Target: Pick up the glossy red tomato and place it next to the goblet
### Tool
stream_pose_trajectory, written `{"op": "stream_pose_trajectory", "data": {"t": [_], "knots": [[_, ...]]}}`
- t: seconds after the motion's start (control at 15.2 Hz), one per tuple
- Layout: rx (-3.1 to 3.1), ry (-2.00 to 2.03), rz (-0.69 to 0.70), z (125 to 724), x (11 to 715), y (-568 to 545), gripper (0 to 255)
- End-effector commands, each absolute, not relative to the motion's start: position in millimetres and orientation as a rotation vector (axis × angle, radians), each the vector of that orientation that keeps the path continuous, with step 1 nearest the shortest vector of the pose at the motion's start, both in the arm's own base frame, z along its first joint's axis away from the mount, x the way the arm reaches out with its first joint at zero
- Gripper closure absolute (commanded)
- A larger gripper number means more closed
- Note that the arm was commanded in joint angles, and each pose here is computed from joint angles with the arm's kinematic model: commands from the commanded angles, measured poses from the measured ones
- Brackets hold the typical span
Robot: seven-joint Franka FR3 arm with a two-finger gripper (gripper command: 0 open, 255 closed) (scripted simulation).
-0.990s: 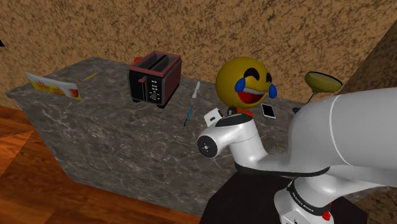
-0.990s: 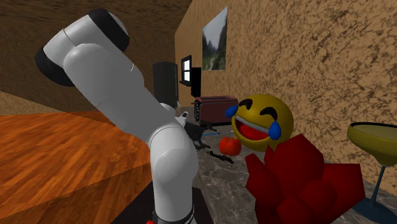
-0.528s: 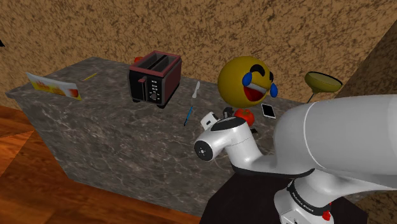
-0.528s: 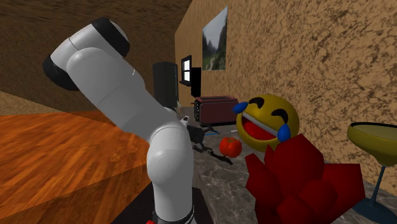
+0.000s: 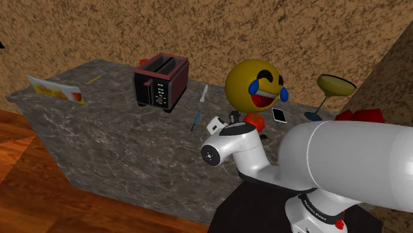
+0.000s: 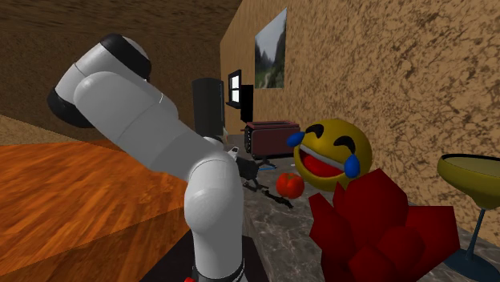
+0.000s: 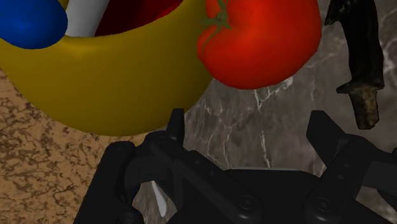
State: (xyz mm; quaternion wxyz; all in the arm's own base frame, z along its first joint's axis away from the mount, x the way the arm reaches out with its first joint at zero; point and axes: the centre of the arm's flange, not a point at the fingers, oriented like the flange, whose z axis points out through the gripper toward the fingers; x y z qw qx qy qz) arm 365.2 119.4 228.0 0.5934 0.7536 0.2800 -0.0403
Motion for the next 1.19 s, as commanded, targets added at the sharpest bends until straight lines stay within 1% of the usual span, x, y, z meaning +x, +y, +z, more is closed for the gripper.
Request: {"op": "stream_pose_trajectory", "data": {"t": [0.0, 0.33, 0.66, 0.73, 0.92, 0.99, 1.12], "knots": [[1.824, 0.453, -0.018, 220.2, 360.6, 88.6, 255], [1.826, 0.452, -0.019, 230.0, 367.2, 85.1, 255], [1.824, 0.457, -0.021, 223.5, 362.6, 88.5, 255], [1.824, 0.457, -0.021, 223.5, 362.6, 88.5, 0], [2.059, 0.152, 0.344, 268.3, 315.7, 72.5, 0], [2.104, 0.079, 0.429, 275.1, 303.0, 67.8, 0], [2.104, 0.079, 0.429, 270.0, 306.5, 59.3, 0]]}}
